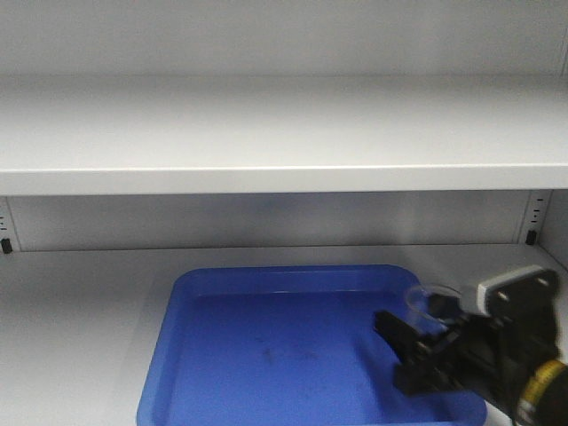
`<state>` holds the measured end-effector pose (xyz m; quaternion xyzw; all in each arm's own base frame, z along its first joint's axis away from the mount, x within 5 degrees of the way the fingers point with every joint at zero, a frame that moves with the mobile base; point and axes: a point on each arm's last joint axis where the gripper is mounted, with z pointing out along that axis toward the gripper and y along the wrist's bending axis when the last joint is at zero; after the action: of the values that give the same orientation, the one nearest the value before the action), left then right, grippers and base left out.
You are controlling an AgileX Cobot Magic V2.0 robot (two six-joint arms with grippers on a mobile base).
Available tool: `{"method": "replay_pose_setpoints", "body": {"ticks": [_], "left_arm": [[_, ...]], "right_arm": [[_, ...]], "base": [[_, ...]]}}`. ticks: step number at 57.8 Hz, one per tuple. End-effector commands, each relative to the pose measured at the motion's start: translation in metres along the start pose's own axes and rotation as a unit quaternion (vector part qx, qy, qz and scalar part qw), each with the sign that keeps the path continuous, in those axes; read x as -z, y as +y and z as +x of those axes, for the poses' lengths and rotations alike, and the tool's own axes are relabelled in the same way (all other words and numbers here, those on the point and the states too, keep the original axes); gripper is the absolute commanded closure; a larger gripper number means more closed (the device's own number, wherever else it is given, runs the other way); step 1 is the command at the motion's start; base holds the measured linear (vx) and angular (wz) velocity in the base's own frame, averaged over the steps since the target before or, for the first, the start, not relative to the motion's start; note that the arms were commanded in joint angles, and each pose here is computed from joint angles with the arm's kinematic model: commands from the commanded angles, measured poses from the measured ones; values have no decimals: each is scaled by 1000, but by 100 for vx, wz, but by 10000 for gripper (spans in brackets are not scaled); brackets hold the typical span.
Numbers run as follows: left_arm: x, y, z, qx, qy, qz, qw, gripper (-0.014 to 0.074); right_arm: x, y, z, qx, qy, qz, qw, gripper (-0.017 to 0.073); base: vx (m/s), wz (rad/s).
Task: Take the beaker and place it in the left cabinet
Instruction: 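Lower the held beaker onto the blue tray with the right gripper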
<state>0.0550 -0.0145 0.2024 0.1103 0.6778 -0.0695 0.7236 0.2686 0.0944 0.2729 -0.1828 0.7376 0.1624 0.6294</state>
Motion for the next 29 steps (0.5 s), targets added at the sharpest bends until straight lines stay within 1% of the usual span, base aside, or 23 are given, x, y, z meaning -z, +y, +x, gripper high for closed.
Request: {"method": "replay_pose_setpoints", "body": {"ticks": [1,5,9,14,18,21,23,26,29], "left_arm": [[1,0,-3,6,-43,-2,999,592],[1,0,-3,6,-43,-2,999,592],[1,0,-3,6,-43,-2,999,592],[1,0,-3,6,-43,-2,999,592],[1,0,-3,6,-43,-2,999,592],[1,0,-3,6,-43,-2,999,592],[1,0,-3,6,-43,-2,999,592],[1,0,-3,6,-43,-2,999,592],[1,0,-3,6,-43,-2,999,592]], "right_arm": [[-23,-2,-29,-9,-86,-29,996,565],[-41,-4,-30,-15,-92,-40,995,565],[-56,-4,-30,-5,-89,-59,994,565],[-70,2,-24,25,-70,-91,993,565],[-78,12,-18,68,-54,-125,988,564],[-81,20,-16,91,-46,-147,984,564],[-83,24,-14,94,-43,-154,983,564],[-84,28,-13,87,-40,-159,983,562],[-85,28,-12,79,-38,-160,983,561]], "base": [[0,0],[0,0],[0,0],[0,0],[0,0],[0,0],[0,0],[0,0],[0,0]]}}
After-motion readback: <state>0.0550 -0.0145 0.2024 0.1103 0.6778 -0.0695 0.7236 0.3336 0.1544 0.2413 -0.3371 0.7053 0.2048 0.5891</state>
